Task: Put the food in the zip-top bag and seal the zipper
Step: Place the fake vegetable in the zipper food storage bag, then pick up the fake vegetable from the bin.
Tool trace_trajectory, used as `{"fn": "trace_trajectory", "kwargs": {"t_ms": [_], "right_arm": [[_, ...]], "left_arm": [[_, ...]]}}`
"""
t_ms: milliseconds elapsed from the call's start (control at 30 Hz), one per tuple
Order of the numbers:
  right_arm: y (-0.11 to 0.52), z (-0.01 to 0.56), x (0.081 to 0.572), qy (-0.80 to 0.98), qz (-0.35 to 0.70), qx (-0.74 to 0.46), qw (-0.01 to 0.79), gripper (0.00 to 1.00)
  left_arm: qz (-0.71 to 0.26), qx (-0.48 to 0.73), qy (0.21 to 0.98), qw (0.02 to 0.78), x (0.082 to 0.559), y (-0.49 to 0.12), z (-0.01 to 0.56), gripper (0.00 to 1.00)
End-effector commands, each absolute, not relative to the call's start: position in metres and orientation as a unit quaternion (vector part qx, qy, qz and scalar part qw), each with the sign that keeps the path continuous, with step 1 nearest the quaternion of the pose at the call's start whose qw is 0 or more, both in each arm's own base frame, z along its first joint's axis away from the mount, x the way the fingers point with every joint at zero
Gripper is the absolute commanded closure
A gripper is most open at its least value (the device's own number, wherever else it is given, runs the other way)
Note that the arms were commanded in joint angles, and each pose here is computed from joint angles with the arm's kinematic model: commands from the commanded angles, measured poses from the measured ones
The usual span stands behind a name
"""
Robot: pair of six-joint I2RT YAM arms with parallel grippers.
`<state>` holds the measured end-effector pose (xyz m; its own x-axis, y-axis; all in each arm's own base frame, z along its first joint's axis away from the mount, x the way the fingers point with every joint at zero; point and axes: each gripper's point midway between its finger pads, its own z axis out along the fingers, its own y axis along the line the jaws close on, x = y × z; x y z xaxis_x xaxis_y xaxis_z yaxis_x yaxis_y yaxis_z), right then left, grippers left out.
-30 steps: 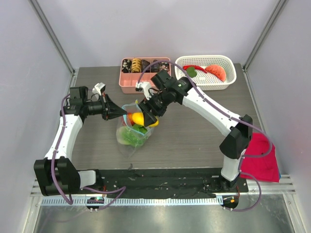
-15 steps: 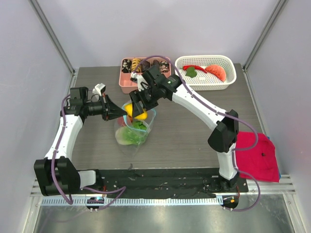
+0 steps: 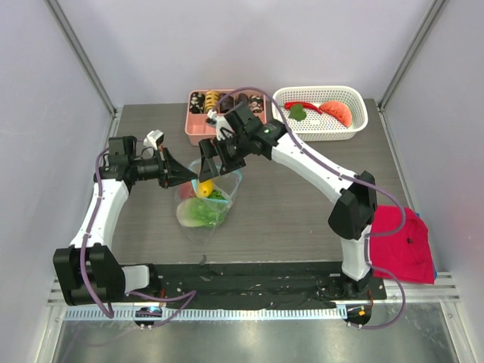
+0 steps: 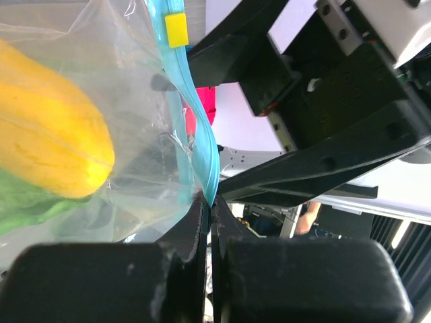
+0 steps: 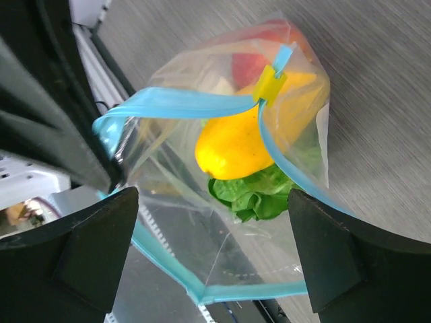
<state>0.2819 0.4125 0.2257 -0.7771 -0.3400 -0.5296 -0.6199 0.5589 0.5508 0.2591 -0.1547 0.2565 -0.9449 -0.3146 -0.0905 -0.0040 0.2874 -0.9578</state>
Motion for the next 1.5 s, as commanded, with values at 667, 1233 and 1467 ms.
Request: {"fn": "trace_trajectory", "kwargs": {"t_ms": [667, 1233, 1467], "right_arm": [[-0.042, 0.227, 0.649, 0.839, -0.005, -0.132, 0.528, 0.01], [-0.070, 0.121, 0.693, 0.844, -0.059, -0.127, 0.518, 0.01], [-0.075, 0.092, 0.694, 0.850, -0.064, -0.117, 0.510, 0.01]], "left_arm": [[-0.595, -0.077, 0.785, 0.153, 0.260, -0.155, 0.267, 1.00], [-0.590, -0.082, 0.789, 0.148, 0.260, -0.155, 0.265, 1.00], [-0.587, -0.085, 0.792, 0.148, 0.262, -0.154, 0.265, 1.00]]}}
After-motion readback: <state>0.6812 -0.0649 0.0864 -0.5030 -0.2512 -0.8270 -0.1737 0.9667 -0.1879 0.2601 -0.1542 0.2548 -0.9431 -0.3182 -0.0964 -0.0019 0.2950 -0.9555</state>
